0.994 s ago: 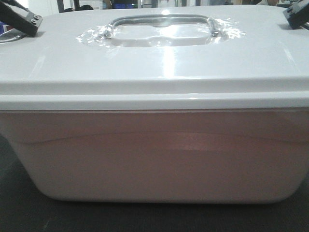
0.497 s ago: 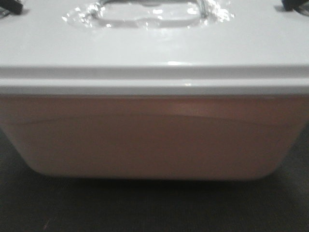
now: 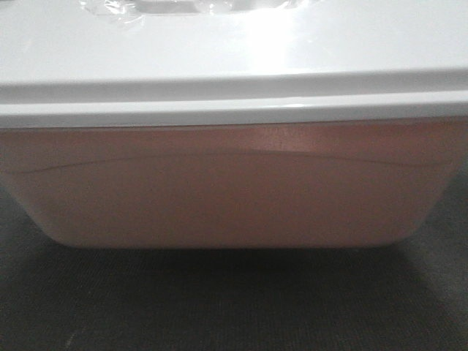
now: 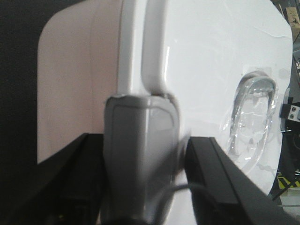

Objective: Grab white bin and place on right shelf
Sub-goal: 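Lift the white bin off the table with both grippers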

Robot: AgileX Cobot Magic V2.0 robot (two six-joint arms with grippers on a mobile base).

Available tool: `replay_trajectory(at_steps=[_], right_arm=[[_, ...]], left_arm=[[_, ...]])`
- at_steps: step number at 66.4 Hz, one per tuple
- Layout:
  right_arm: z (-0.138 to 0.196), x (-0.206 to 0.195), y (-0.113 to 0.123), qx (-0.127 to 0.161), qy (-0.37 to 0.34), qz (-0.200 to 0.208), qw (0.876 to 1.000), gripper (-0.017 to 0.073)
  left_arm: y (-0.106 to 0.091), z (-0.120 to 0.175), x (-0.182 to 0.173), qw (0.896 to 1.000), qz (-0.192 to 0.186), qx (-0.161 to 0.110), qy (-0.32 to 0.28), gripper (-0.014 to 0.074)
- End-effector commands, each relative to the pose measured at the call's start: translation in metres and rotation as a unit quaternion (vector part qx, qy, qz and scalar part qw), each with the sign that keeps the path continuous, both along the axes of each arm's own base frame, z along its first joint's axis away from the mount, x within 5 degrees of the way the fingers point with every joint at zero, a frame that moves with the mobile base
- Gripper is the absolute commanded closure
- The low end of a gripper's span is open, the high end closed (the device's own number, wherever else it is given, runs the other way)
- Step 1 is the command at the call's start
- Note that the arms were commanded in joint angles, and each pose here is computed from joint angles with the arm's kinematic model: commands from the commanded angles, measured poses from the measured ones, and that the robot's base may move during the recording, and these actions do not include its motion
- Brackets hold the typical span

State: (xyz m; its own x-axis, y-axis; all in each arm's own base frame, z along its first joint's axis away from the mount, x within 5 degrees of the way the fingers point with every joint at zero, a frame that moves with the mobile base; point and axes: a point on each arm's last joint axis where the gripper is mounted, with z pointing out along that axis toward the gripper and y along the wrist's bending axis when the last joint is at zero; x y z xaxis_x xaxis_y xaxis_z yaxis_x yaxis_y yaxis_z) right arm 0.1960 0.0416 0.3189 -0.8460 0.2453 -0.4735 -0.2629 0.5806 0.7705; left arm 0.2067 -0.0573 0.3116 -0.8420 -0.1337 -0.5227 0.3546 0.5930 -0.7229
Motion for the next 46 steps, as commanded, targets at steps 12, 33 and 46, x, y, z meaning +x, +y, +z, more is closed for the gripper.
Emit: replay_trajectory(at_steps=[12,33,46], right_arm=[[0.0262,-0.0167,0.0222,0.082,-0.029,0.091,0.992,0.0199],[0.0260,-0.0164,0.0220,0.080,-0.029,0.090,0.992,0.0199],[0.0257,-0.0142,0.0211,0.076,-0.035,0.078,0.993,0.0199]], left_arm=[[-0.0070,0.0213,-0.0068,0.998,-0.028,-0.044,-0.027,0.0351],[-0.0071,0.0215,-0.0071,0.998,-0.030,-0.044,-0.026,0.0351],[-0.0080,0.0228,-0.0080,0.998,-0.035,-0.053,-0.026,0.0351]])
